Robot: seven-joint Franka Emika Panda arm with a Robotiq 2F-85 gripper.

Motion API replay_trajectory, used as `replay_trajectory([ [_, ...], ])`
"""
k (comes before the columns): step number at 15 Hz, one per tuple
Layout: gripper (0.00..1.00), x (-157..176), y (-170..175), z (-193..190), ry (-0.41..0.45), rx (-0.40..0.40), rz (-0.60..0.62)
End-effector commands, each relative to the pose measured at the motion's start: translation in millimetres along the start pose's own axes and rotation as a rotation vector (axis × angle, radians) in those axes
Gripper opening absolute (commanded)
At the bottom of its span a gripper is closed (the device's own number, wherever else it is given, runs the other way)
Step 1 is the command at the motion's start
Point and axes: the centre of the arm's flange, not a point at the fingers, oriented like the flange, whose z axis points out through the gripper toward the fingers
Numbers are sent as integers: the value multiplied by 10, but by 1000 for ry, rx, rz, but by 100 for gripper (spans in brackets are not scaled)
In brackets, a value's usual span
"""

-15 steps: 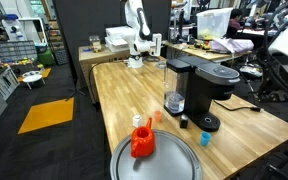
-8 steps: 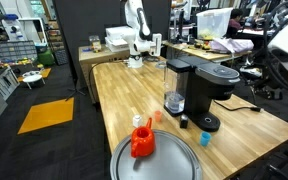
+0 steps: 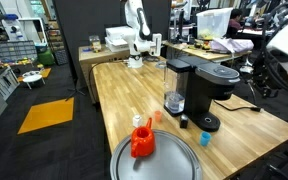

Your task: Open the coffee machine chamber

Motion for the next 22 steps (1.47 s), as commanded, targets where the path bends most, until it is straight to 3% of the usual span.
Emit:
replay_trajectory([
  [1,0,130,-35,25,8,8,16],
  [10,0,81,-297,262,-53,61,60],
  [22,0,33,-234,193,-74,104,122],
])
